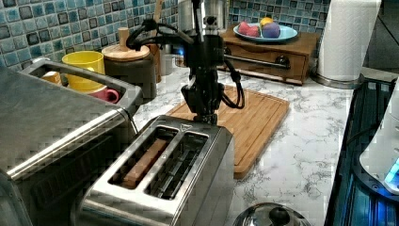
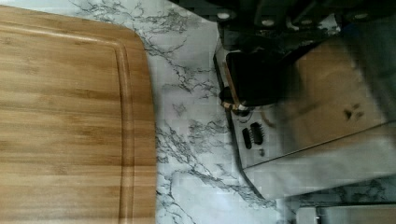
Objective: Turn on the toaster.
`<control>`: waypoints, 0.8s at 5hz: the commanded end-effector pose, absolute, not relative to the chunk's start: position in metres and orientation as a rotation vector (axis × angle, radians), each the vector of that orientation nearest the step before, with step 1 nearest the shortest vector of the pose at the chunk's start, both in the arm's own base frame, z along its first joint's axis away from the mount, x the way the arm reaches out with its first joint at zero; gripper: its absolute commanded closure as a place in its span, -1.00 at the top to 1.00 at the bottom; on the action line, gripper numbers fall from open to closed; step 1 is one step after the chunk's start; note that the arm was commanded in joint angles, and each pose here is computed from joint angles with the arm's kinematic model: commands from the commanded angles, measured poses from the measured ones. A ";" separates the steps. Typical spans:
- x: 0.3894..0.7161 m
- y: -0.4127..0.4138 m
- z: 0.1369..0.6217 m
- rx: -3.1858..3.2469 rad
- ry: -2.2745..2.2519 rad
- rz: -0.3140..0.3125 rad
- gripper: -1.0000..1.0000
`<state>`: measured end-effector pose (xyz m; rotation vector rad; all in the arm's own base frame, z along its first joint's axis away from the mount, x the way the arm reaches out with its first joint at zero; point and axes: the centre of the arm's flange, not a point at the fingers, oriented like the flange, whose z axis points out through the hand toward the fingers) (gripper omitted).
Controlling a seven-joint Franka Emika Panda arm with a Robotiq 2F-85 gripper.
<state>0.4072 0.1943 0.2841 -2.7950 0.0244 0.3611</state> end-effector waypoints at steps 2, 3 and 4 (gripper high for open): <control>0.462 0.140 0.224 -2.791 0.320 0.440 -1.00; 0.462 0.140 0.224 -2.791 0.320 0.440 -1.00; 0.462 0.140 0.224 -2.791 0.319 0.439 -1.00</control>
